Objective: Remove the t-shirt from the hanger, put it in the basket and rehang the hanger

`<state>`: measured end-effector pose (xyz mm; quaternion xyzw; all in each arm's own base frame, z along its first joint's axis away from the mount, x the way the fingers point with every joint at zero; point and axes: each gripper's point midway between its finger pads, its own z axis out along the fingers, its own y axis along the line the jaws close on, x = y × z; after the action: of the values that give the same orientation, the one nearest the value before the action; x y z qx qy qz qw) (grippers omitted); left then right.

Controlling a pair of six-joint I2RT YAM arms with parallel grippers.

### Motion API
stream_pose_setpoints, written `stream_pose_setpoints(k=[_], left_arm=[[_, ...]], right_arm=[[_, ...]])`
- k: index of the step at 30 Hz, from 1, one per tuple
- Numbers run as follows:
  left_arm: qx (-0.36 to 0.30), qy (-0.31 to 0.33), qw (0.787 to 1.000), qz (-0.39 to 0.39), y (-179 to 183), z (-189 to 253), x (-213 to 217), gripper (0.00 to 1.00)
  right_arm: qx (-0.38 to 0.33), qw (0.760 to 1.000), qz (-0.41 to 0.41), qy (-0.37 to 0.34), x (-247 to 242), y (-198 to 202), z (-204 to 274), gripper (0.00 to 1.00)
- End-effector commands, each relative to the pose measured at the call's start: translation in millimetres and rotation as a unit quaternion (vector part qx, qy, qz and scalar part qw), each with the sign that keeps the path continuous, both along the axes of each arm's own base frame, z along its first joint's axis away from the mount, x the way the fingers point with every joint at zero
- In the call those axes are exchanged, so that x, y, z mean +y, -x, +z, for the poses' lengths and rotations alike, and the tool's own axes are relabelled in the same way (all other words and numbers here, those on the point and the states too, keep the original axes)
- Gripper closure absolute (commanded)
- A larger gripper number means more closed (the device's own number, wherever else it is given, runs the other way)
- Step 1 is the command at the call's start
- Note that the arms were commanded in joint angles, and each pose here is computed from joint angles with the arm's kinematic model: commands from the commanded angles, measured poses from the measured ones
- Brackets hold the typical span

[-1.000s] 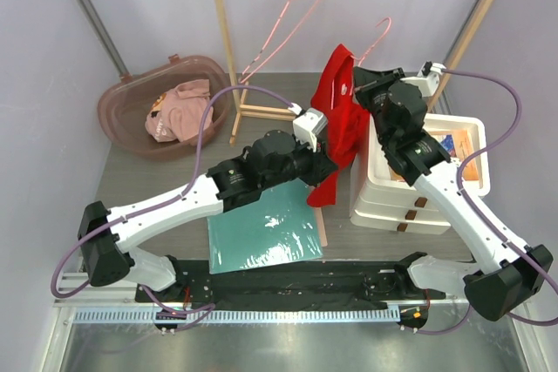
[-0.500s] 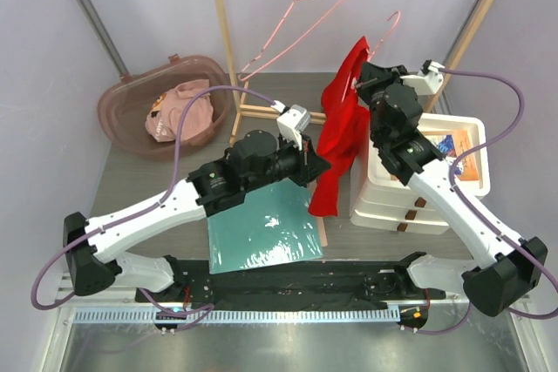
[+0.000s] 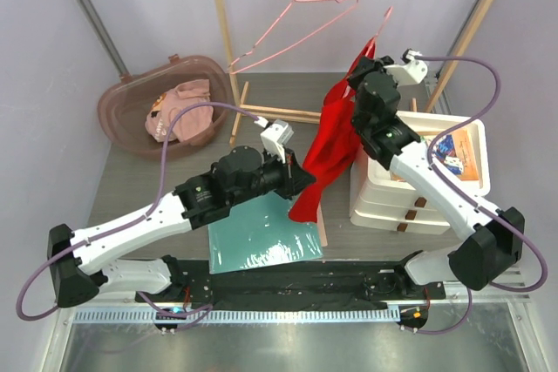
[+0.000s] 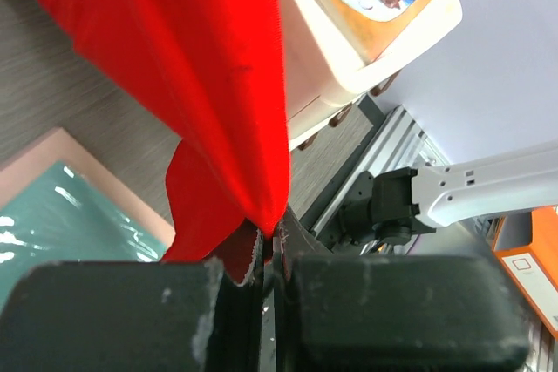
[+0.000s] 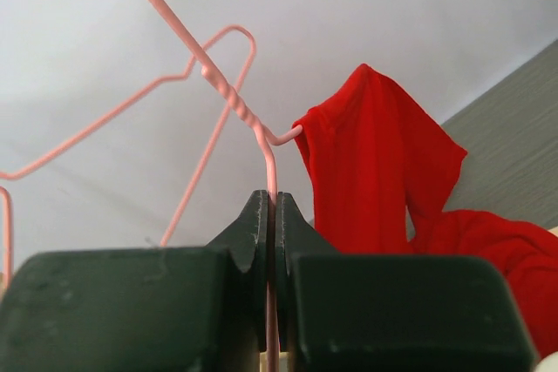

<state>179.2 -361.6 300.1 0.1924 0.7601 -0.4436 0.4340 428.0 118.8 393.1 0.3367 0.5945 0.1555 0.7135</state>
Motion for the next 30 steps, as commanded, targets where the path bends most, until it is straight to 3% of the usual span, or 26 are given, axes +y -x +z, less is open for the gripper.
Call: stream_pose_setpoints(k=[1,7,21,30], left_arm=[[0.002,0.032,0.999,0.011,2.6,10.1,6.2,1.0],[0.027,0.057,0.998,-0.019,13.9,4.5,-2.8,1.0],[0.076,0.058,0.995,-0.003,16.2,-33.3,-1.5,1.0],[0.078,0.004,0.994,0.07,-2.1,-57.5,20.1,1.0]], right_arm=[[-0.063,0.995,-0.059,-0.058,-27.2,14.7,62.4,0.99],[-0.059,0.992,-0.092,-0.059,-36.6,14.6,63.0,0.99],[-0.054,0.984,-0.156,-0.06,-55.4,14.7,67.8,0.99],[-0.051,0.989,-0.101,-0.096,-46.5,24.6,77.7,0.99]])
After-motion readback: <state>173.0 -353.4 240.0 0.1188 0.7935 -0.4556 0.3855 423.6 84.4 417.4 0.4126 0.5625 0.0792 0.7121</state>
